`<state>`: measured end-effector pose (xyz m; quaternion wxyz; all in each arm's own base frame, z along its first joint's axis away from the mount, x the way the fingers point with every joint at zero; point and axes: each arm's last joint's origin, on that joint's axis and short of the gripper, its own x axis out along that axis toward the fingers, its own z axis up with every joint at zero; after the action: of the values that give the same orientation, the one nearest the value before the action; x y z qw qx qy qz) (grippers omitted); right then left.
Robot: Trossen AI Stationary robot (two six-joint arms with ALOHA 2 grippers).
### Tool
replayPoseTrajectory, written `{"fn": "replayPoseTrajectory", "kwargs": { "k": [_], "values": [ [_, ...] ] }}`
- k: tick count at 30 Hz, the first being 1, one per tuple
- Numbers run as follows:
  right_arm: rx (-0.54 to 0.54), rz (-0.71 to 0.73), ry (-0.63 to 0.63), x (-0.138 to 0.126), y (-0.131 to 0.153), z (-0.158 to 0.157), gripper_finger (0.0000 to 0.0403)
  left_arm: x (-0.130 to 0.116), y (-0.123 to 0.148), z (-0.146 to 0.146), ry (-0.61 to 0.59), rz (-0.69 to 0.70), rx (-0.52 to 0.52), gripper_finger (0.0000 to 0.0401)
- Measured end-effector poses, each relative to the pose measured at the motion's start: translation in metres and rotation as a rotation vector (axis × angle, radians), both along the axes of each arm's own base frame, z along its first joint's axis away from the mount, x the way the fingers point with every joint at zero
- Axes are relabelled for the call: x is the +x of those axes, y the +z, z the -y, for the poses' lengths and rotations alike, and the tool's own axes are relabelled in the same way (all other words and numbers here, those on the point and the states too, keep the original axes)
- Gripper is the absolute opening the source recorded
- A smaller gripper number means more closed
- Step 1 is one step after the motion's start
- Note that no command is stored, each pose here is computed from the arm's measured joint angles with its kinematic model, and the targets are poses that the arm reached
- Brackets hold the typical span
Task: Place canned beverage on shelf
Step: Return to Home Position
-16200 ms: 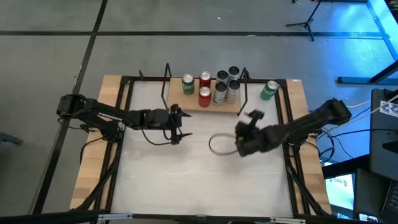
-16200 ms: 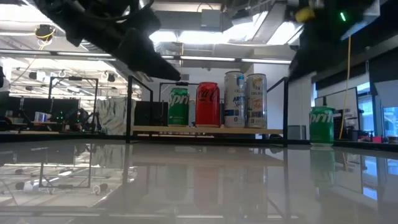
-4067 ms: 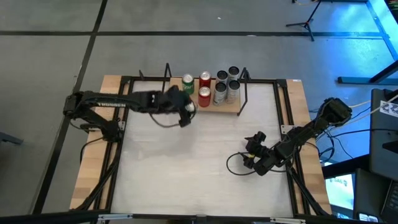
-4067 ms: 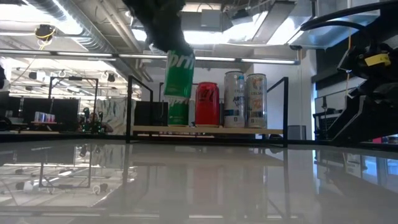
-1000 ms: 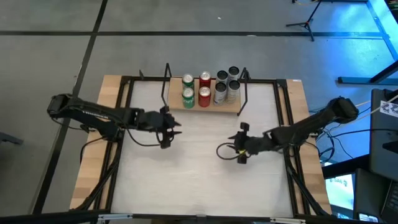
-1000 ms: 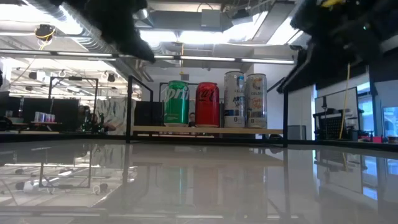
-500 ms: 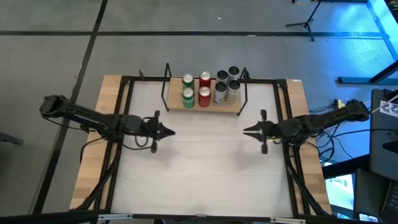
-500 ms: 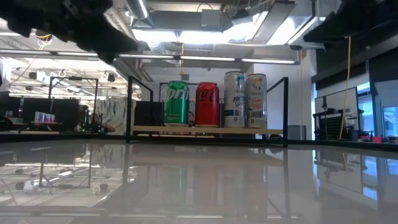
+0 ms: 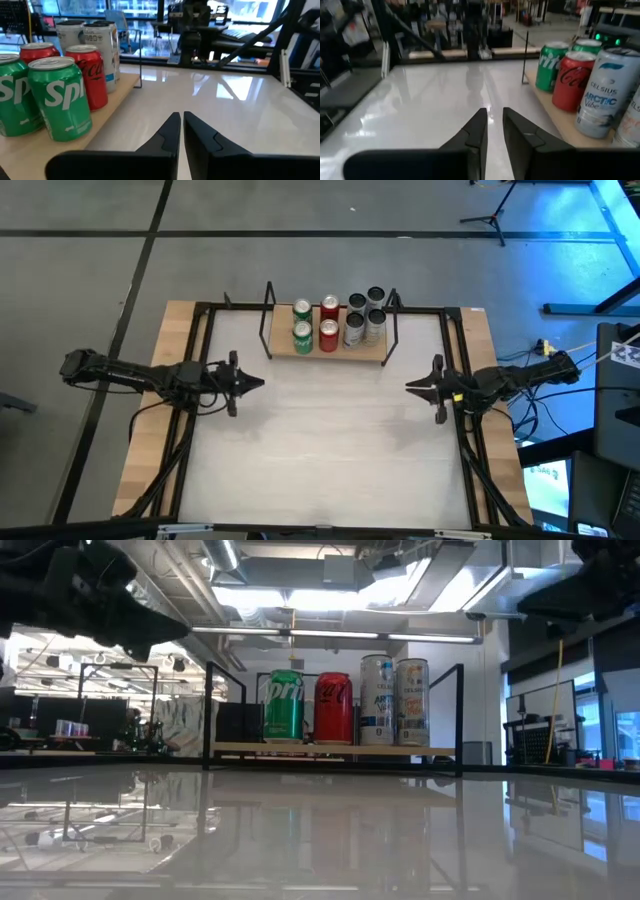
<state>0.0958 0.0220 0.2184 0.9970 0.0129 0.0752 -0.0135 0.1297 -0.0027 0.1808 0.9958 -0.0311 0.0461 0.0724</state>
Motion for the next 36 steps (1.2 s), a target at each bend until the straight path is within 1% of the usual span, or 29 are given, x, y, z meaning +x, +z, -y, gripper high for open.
{"fn": "replayPoseTrajectory", "kwargs": {
  "k": [2, 7, 9, 15, 17, 22, 27, 29, 33, 36],
  "values": [
    [0.014, 0.039, 0.0, -0.003, -0.004, 0.001, 0.006, -0.004, -0.005, -0.001, -0.011, 0.018, -0.002, 0.0015],
    [0.043, 0.074, -0.002, -0.008, -0.02, 0.003, 0.006, -0.012, -0.019, -0.001, -0.024, 0.036, -0.018, 0.0015],
    [0.047, 0.079, 0.003, -0.008, -0.027, 0.003, 0.006, -0.014, -0.019, -0.001, -0.02, 0.03, -0.028, 0.0015],
    [0.048, 0.146, 0.094, -0.004, -0.045, -0.001, 0.006, -0.015, -0.017, -0.001, -0.033, 0.053, -0.031, 0.0015],
    [0.043, 0.179, 0.11, -0.003, -0.046, -0.002, 0.006, -0.015, -0.017, -0.001, -0.029, 0.052, -0.03, 0.0015],
    [0.016, 0.195, 0.136, -0.002, -0.048, -0.003, 0.006, -0.015, -0.017, -0.002, 0.003, 0.052, -0.027, 0.0015],
    [0.015, 0.192, 0.146, -0.002, -0.049, -0.004, 0.006, -0.017, -0.018, -0.001, -0.028, 0.049, -0.03, 0.0015],
    [0.015, 0.188, 0.169, -0.002, -0.049, -0.004, 0.006, -0.018, -0.019, -0.002, 0.0, 0.036, -0.043, 0.0015],
    [0.015, 0.187, 0.175, -0.002, -0.049, -0.005, 0.006, -0.018, -0.021, -0.005, 0.109, 0.023, -0.042, 0.0015],
    [0.015, 0.187, 0.175, -0.002, -0.049, -0.005, 0.006, -0.018, -0.022, -0.006, 0.136, 0.013, -0.023, 0.0015]
  ]
}}
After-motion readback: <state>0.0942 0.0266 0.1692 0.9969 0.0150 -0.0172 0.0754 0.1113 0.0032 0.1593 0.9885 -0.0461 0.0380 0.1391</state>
